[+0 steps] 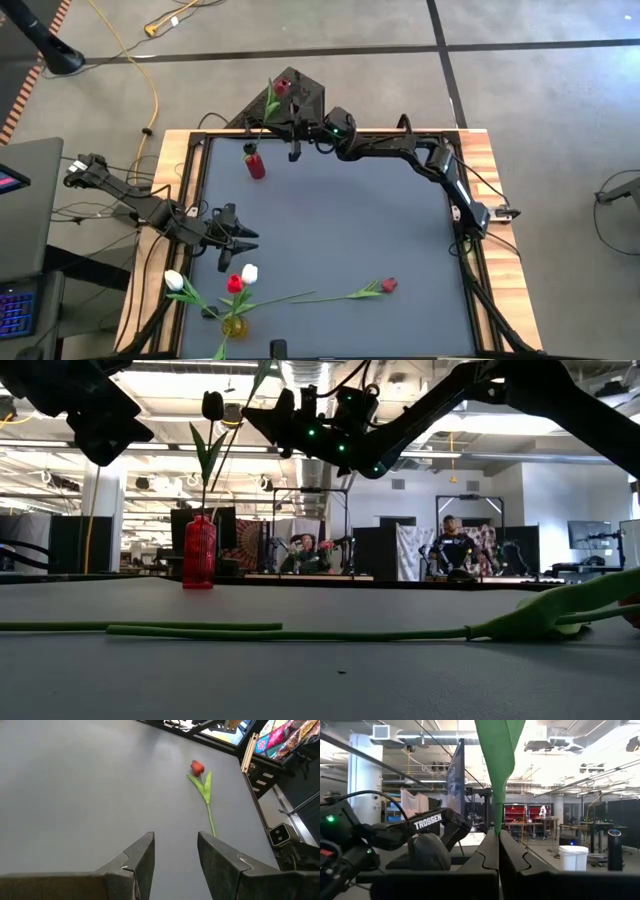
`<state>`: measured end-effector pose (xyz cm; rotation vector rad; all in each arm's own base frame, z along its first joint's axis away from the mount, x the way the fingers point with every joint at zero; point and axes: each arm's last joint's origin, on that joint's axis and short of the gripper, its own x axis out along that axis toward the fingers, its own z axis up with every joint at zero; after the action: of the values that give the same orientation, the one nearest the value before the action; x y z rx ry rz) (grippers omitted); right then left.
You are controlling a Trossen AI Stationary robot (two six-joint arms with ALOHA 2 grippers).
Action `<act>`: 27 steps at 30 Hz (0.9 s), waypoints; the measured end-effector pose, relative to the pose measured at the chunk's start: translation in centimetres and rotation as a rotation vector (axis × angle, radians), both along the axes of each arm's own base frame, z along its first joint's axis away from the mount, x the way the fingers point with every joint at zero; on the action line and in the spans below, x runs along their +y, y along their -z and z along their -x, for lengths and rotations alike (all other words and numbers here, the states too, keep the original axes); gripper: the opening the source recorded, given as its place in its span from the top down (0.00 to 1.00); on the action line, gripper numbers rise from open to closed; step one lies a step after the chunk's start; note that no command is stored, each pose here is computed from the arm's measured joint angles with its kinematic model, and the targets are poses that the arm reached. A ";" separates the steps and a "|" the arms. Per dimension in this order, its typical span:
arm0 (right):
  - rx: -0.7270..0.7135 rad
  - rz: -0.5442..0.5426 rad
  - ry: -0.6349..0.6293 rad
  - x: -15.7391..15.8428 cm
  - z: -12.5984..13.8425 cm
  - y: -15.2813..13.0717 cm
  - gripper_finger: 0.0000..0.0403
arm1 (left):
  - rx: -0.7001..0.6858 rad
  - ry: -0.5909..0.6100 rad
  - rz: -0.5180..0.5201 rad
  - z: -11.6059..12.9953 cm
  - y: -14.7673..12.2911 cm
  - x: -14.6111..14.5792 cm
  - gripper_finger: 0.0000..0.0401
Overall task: Sort flowers into vase by color
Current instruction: Put the top dark red tulip into the red vase
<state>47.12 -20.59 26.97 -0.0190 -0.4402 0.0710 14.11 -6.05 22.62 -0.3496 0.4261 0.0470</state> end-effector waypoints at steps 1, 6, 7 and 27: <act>0.000 0.006 0.003 0.0 0.0 0.0 0.95 | 0.000 0.000 0.000 0.0 0.0 0.0 0.66; -0.005 0.025 0.041 -0.2 0.0 0.0 0.95 | -0.001 -0.001 0.000 0.0 0.0 0.0 0.66; 0.005 0.022 0.043 -0.2 0.0 0.1 0.95 | -0.001 -0.001 0.001 0.0 0.0 0.0 0.66; 0.128 -0.049 -0.039 -2.6 1.5 -0.7 0.95 | -0.189 -0.334 -0.454 6.4 -16.0 6.2 0.66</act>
<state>45.63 -23.23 27.67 0.0426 -0.3142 0.0992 7.73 0.15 38.58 0.0267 0.1569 0.4263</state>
